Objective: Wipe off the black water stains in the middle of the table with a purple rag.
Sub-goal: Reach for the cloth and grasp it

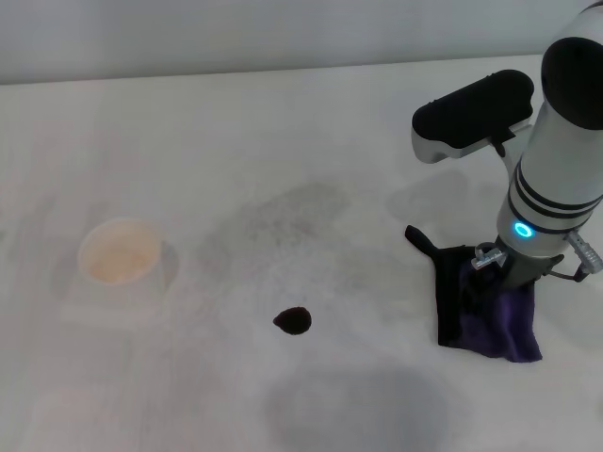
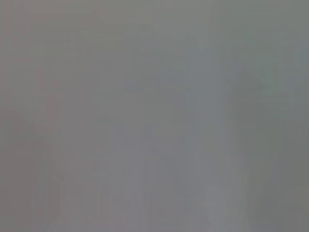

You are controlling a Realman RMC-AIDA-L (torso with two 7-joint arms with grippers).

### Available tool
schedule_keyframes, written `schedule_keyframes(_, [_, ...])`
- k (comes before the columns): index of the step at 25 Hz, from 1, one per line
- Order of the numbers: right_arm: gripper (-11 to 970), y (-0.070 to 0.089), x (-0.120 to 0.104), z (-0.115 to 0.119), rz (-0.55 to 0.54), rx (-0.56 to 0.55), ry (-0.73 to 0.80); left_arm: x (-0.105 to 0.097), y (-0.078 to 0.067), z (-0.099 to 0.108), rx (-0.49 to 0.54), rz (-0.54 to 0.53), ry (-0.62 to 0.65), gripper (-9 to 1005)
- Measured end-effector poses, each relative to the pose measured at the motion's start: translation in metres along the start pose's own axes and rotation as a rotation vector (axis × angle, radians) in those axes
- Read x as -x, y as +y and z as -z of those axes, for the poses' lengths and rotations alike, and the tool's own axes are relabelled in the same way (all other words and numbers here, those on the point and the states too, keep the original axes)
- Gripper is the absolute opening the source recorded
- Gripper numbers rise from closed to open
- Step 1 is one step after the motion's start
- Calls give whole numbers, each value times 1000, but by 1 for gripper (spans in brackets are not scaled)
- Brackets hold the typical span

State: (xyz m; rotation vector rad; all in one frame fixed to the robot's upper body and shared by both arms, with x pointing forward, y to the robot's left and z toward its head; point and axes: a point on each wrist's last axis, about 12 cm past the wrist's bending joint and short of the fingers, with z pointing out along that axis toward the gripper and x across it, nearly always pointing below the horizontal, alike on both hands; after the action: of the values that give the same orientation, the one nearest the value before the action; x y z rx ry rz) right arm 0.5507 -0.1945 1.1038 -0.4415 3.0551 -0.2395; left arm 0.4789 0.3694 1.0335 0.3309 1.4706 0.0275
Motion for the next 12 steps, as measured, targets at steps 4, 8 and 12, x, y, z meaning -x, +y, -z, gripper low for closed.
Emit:
schedule_keyframes(4, [723,0,0,0,10,-2,3,0,0,-1,1,1,4,846])
schedule_keyframes(8, [721,0,1,0,13,-4,6,0,-1,-2,0,1,4,846])
schedule_keyframes(12, [702,-1,1,1,14,-7,11,0,0,-3,1,-1,1,845])
